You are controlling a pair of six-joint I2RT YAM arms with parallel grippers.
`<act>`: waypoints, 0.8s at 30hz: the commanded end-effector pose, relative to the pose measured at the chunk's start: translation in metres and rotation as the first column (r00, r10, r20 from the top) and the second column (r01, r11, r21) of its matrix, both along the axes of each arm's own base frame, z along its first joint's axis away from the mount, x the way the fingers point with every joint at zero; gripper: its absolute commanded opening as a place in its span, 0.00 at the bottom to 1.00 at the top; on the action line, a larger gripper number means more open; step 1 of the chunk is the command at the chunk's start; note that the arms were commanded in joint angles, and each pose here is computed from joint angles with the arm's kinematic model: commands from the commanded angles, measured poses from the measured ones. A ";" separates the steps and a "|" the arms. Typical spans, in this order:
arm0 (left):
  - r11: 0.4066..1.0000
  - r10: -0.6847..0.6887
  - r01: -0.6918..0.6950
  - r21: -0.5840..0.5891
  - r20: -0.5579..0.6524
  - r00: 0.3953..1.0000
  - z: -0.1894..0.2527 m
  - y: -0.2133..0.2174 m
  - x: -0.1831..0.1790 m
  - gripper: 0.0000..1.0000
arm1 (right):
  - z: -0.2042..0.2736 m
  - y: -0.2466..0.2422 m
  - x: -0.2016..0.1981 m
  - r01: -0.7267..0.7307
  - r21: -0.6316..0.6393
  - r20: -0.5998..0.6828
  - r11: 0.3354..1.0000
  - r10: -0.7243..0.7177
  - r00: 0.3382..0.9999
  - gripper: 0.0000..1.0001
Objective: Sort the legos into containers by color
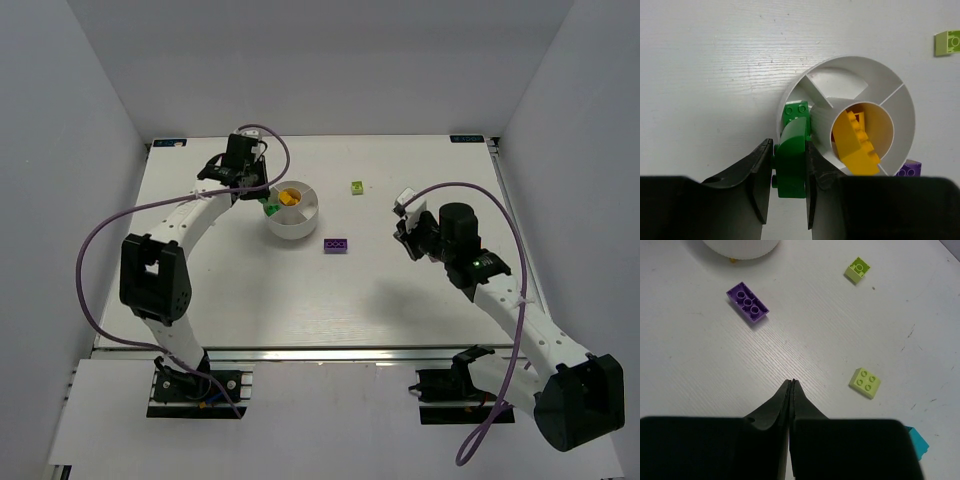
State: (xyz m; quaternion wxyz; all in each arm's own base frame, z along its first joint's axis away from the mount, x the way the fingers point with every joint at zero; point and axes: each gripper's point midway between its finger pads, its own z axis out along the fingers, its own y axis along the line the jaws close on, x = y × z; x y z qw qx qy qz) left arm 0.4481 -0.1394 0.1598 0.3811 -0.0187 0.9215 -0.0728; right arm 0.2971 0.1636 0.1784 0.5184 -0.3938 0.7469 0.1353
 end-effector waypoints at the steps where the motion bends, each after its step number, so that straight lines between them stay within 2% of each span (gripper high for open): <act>1: 0.998 -0.032 0.035 -0.050 0.061 0.998 0.028 -0.006 0.016 0.06 | 0.010 0.002 0.002 -0.006 0.035 0.030 0.999 0.005 1.000 0.00; 4: 0.997 -0.048 0.050 -0.058 0.048 0.998 0.020 -0.010 0.019 0.09 | 0.010 0.001 0.002 -0.006 0.037 0.029 0.999 0.005 1.000 0.00; 8: 0.996 -0.053 0.055 -0.070 0.023 0.998 0.011 -0.010 0.020 0.20 | 0.007 0.000 0.002 -0.004 0.034 0.019 0.999 0.003 1.000 0.00; 11: 0.992 -0.080 0.080 -0.093 0.009 0.997 0.004 -0.016 0.017 0.23 | 0.007 -0.002 0.004 0.002 0.033 0.018 0.999 -0.003 1.000 0.00; 14: 0.991 -0.089 0.088 -0.100 0.001 0.996 0.001 -0.018 0.015 0.33 | 0.005 -0.002 0.004 0.000 0.033 0.012 0.999 0.000 1.000 0.00; 17: 0.990 -0.097 0.096 -0.104 -0.001 0.995 0.000 -0.020 0.016 0.49 | 0.005 -0.003 0.005 0.003 0.033 0.010 0.999 -0.003 1.000 0.00; 19: 0.990 -0.095 0.095 -0.101 -0.004 0.995 -0.002 -0.019 0.017 0.56 | 0.004 -0.001 0.004 -0.004 0.032 0.007 0.999 0.004 1.000 0.00; 24: 0.993 -0.086 0.087 -0.086 0.007 0.996 0.004 -0.017 0.020 0.57 | 0.003 -0.004 0.005 0.004 0.035 0.001 0.999 -0.004 1.000 0.00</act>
